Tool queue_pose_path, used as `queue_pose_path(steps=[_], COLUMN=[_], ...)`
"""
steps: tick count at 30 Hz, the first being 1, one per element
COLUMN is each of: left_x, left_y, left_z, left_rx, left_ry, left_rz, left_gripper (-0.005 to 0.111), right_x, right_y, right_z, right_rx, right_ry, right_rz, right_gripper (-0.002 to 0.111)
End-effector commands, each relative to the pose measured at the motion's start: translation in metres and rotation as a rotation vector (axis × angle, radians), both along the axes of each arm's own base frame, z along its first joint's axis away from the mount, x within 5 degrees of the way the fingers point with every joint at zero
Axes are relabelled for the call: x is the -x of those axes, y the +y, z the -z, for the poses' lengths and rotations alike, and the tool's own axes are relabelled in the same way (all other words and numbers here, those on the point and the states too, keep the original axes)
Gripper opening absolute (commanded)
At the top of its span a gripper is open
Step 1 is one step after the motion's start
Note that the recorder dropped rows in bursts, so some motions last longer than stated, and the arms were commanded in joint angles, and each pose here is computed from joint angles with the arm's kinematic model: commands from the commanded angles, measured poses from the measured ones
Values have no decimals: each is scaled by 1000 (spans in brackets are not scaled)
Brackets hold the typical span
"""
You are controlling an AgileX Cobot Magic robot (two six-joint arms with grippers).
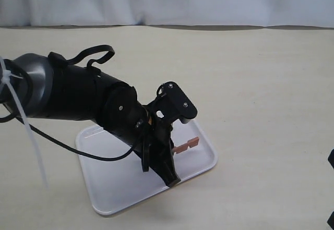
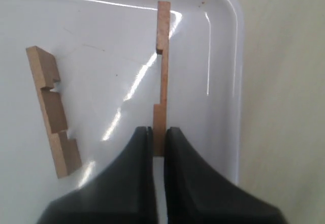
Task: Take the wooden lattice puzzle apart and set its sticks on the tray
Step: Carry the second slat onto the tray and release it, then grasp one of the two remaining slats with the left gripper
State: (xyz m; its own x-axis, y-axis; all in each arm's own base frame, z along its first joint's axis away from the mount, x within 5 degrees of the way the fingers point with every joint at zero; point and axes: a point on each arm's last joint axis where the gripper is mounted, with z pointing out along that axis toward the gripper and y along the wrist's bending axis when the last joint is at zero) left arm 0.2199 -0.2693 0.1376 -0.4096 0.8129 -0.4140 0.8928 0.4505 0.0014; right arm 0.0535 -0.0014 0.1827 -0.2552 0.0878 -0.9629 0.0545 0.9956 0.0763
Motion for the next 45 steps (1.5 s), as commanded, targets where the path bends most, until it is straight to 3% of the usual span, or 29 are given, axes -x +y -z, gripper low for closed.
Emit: queue_pose_path(steps=[1, 5, 7, 12, 19, 24, 28, 35, 45], left_x=[-1, -1, -1, -13, -57, -80, -90, -98, -108], left_y=[0, 1, 1, 18, 90, 140, 161, 160, 160], left_z=[0, -4, -12, -51, -93, -86, -73, -44, -3], left_rx=[-8, -8, 9, 108, 189, 168, 157, 107, 26], left_ry=[-13, -36, -56, -120, -174, -96, -25, 26, 51], left_rz=[14, 30, 32, -75, -386, -626, -767, -772, -751], left_gripper=[22, 51, 56, 56, 38, 36, 42, 84, 88], right_x=[0, 0, 0, 0, 0, 0, 0, 0, 0], right_y=[0, 0, 0, 0, 0, 0, 0, 0, 0], right_z=[1, 1, 1, 1, 1, 1, 1, 1, 1], right_rx=[3, 3, 3, 3, 3, 3, 3, 3, 3], right_ry=[-4, -4, -4, -4, -4, -4, -4, -4, -4], right_rz=[-4, -4, -4, -4, -4, -4, -4, -4, -4], right_gripper=[6, 6, 6, 6, 6, 6, 6, 6, 6])
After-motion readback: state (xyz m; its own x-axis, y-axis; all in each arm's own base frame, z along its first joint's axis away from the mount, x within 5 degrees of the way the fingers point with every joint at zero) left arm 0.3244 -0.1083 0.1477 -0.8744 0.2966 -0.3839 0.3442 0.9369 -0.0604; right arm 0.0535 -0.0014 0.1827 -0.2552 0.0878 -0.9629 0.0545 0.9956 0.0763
